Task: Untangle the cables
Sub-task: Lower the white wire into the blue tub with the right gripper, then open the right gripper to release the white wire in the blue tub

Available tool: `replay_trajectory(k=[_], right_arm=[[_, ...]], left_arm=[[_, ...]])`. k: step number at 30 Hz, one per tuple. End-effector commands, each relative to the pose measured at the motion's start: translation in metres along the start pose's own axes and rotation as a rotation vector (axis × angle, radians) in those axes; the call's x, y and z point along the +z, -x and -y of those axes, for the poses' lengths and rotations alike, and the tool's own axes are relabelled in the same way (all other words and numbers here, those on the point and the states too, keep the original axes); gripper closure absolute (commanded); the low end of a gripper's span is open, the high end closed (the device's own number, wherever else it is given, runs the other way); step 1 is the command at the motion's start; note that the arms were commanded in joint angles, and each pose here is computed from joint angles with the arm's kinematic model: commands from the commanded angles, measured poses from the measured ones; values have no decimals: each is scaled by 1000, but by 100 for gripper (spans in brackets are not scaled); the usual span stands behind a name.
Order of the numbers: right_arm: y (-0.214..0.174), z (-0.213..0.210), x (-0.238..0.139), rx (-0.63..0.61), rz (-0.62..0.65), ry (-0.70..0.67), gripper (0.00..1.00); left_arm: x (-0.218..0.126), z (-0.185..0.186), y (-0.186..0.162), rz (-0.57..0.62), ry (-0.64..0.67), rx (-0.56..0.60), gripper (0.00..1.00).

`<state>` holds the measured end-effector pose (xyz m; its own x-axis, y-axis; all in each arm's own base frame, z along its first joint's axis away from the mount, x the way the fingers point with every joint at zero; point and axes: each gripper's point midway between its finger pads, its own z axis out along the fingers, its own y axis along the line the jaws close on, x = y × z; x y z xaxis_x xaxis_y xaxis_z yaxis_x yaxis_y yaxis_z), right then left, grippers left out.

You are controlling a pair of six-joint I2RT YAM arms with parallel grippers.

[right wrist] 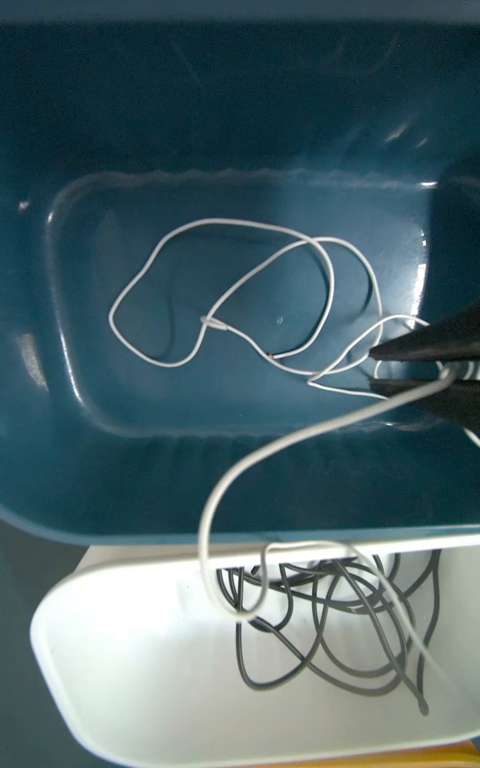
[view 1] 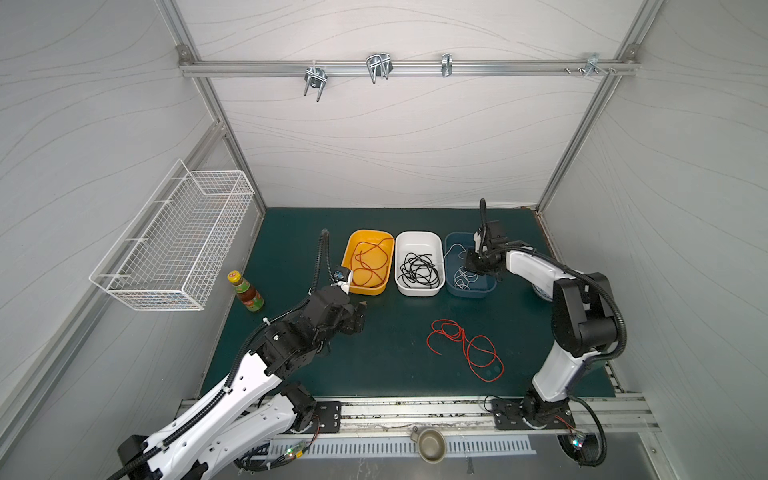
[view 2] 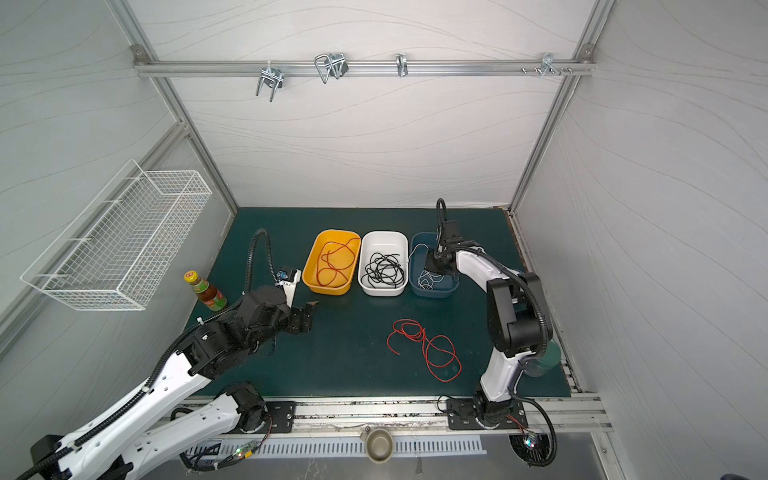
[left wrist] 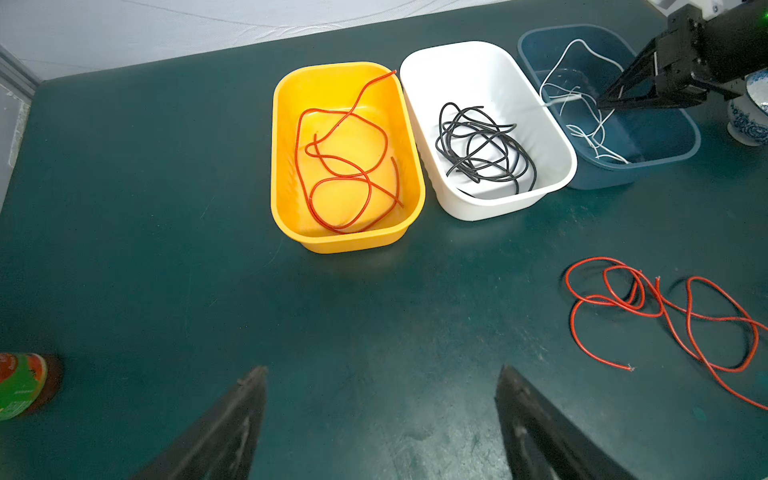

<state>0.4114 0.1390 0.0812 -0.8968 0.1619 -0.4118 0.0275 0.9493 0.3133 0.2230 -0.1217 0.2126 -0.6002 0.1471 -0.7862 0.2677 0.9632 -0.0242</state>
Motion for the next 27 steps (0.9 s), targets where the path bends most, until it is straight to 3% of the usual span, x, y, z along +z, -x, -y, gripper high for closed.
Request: replay_trajectory(k=[1,18,27], right_arm=[[-4,13,-6,33,-3,-34,88],[2,66,-18,152,24,-199,92],[9,36,-21,99,5,-96,74]], left_arm=[[0,3,8,31,-17,-11,13],[2,6,7,19,-26,-2,13],[2,6,6,16,-26,-1,13]])
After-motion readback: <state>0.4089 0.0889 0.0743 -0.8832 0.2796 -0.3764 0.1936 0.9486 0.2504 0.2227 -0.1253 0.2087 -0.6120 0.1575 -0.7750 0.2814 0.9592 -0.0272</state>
